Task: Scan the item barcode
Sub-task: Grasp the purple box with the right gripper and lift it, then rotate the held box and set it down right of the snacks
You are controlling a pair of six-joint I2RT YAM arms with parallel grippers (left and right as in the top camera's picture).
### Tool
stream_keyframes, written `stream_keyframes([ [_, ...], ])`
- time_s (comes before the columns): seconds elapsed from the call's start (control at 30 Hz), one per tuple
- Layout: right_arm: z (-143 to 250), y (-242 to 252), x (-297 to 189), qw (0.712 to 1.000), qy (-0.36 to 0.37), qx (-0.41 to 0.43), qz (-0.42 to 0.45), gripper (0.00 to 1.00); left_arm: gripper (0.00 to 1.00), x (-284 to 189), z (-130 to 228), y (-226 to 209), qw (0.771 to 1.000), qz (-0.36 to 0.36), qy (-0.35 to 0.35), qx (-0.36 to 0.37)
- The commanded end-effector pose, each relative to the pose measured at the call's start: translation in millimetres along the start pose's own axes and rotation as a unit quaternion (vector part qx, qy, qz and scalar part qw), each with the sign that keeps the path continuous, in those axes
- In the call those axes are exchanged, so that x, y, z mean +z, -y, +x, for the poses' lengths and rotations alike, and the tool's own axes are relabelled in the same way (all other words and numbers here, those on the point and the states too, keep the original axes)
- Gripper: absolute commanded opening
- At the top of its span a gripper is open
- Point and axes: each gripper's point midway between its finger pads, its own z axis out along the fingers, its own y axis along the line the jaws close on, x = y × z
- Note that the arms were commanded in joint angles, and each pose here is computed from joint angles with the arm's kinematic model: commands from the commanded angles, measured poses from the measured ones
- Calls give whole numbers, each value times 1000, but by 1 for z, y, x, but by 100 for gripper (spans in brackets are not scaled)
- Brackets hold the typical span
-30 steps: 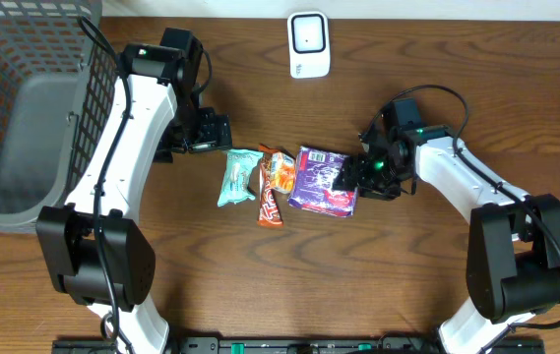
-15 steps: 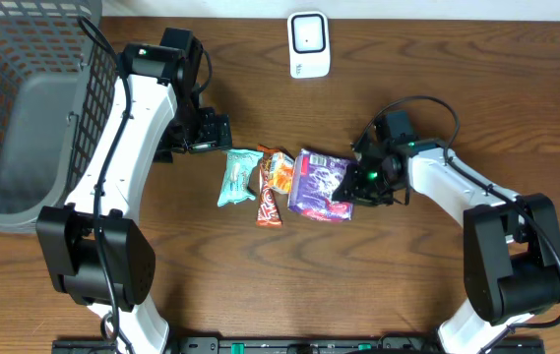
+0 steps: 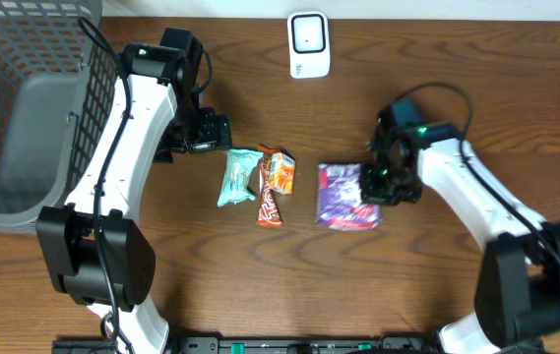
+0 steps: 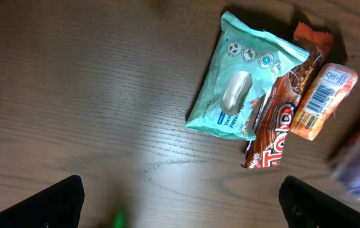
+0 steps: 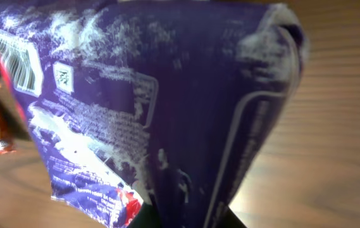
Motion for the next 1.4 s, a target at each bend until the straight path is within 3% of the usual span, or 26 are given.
stream_keyframes([
  [0.0, -27, 31, -55, 988, 99, 11, 117, 1, 98, -2, 0, -4, 1000, -5, 3, 3],
  [0.2, -17, 94, -99, 939, 137, 83, 303, 1, 98, -2, 0, -4, 1000, -5, 3, 3],
  [0.33, -14, 118, -111, 909, 149, 84, 380, 1, 98, -2, 0, -4, 1000, -5, 3, 3],
  [0.63, -20, 129, -119, 890, 170, 86, 413, 1, 98, -2, 0, -4, 1000, -5, 3, 3],
  [0.8, -17, 147, -125, 851, 203, 121, 469, 1, 98, -2, 0, -4, 1000, -5, 3, 3],
  [1.03, -9, 152, -94, 855, 196, 119, 465, 1, 98, -2, 0, -4, 1000, -5, 3, 3],
  [1.37, -10, 110, -71, 886, 195, 64, 416, 1, 98, -2, 0, -4, 1000, -5, 3, 3],
])
